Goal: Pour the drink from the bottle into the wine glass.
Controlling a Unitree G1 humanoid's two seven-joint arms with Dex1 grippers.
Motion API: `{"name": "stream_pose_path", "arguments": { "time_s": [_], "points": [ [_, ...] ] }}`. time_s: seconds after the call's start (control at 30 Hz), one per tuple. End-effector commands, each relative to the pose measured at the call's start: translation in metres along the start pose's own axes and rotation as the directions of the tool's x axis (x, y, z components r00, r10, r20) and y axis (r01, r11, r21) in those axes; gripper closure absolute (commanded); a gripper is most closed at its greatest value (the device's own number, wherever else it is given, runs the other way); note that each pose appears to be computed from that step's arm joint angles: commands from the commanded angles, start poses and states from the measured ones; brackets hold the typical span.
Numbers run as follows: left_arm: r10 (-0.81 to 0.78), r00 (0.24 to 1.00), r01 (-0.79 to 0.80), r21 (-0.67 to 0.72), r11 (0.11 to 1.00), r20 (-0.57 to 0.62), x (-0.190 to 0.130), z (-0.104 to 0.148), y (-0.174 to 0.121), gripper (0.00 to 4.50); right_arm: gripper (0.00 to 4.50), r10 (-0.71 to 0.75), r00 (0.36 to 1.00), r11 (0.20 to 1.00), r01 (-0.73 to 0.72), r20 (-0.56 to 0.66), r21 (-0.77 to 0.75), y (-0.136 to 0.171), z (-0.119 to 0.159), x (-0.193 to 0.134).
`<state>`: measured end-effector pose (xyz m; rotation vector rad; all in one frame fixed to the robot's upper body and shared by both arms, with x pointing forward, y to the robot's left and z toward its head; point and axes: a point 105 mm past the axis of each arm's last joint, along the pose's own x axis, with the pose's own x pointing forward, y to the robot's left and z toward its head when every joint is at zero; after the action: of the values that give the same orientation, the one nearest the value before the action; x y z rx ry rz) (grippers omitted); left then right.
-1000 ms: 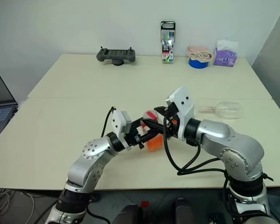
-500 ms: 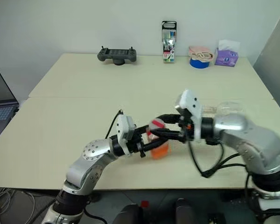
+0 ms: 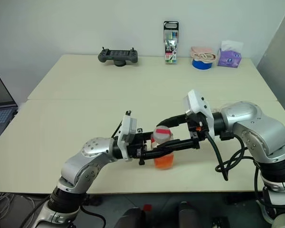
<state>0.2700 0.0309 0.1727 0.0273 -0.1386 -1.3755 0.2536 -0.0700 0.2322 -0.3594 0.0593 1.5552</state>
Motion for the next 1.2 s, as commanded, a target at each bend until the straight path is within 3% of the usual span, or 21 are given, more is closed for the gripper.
{"name": "stream_pose_path", "arguments": {
  "time_s": [0.03, 0.2, 0.33, 0.5, 0.67, 0.8, 1.1, 1.2],
  "points": [
    [0.148, 0.989, -0.149, 0.056, 0.987, 0.019, -0.010, 0.003, 0.026, 2.38, 0.50, -0.082, 0.996, 0.993, 0.084, 0.028, -0.079, 0.005, 0.017, 0.004],
    [0.155, 0.987, -0.157, 0.067, 0.985, 0.031, -0.007, -0.002, 0.025, 2.39, 0.50, -0.417, 0.909, 0.909, 0.417, 0.020, -0.006, -0.022, 0.009, -0.003],
    [0.179, 0.983, -0.182, 0.079, 0.980, 0.044, -0.006, -0.002, 0.030, 2.39, 0.50, -0.575, 0.818, 0.817, 0.572, 0.026, 0.069, -0.023, 0.000, -0.002],
    [0.188, 0.980, -0.194, 0.092, 0.977, 0.066, -0.004, 0.000, 0.034, 2.39, 0.50, -0.633, 0.773, 0.772, 0.626, 0.037, 0.113, -0.008, -0.001, 0.014],
    [0.201, 0.974, -0.214, 0.121, 0.969, 0.107, -0.002, 0.008, 0.041, 2.39, 0.50, -0.772, 0.635, 0.629, 0.754, 0.034, 0.192, -0.016, 0.002, 0.016],
    [0.191, 0.976, -0.203, 0.115, 0.972, 0.105, -0.001, 0.007, 0.040, 2.39, 0.50, -0.823, 0.568, 0.559, 0.798, 0.030, 0.224, -0.019, 0.002, 0.015],
    [0.189, 0.976, -0.200, 0.109, 0.974, 0.105, 0.000, 0.006, 0.037, 2.39, 0.50, -0.842, 0.539, 0.521, 0.822, -0.020, 0.231, -0.020, -0.002, 0.018],
    [0.192, 0.976, -0.203, 0.108, 0.973, 0.106, 0.000, 0.005, 0.037, 2.39, 1.08, -0.847, 0.532, 0.513, 0.827, -0.022, 0.231, -0.022, -0.001, 0.017]
  ]
}}
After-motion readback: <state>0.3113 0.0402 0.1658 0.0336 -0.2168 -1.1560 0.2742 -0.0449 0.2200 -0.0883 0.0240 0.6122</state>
